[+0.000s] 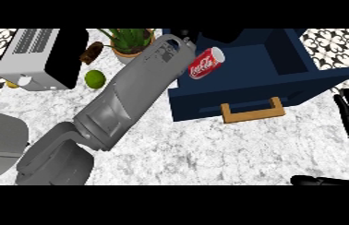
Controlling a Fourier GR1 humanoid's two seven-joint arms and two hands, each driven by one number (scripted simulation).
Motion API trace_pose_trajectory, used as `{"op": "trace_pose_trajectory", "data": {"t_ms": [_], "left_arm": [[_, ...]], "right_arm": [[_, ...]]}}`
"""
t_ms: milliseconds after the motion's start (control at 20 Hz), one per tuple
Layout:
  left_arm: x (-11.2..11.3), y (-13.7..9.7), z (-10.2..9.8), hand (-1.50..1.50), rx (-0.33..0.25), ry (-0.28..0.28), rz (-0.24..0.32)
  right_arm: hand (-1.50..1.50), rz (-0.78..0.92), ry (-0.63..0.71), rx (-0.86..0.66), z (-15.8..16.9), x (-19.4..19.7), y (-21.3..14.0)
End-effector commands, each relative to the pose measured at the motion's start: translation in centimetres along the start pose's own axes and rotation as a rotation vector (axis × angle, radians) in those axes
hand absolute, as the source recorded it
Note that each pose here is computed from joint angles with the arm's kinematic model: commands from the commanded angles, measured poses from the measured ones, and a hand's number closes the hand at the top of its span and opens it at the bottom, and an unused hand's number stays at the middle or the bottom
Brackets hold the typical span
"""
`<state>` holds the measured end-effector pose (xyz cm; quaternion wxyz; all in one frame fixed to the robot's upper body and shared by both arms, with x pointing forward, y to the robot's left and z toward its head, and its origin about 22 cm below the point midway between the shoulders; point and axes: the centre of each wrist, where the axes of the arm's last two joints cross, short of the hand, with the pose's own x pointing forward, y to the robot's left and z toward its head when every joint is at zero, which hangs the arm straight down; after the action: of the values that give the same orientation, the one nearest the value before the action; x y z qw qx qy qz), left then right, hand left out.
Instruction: Pick up the can, place it into the drawer and close the drawer
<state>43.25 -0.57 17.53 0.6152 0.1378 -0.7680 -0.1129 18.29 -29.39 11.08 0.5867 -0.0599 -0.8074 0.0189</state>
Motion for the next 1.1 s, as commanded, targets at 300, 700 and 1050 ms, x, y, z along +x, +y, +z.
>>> {"op": "trace_pose_trajectory", "data": {"t_ms": [300,700,1050], "left_arm": [[-1.4,-0.1,0.4,-1.5,0.072,0.007,0.01],[-0.7,-0.4,0.7,-1.5,0.082,0.018,0.081],[0.5,-0.7,1.0,-1.5,0.092,0.011,0.177]], "right_arm": [[-1.5,0.006,-0.006,0.007,1.2,0.9,0.2],[-1.5,0.275,-0.132,0.033,0.3,3.2,-0.4],[-1.5,0.401,-0.21,0.113,-0.5,4.1,0.7]]}}
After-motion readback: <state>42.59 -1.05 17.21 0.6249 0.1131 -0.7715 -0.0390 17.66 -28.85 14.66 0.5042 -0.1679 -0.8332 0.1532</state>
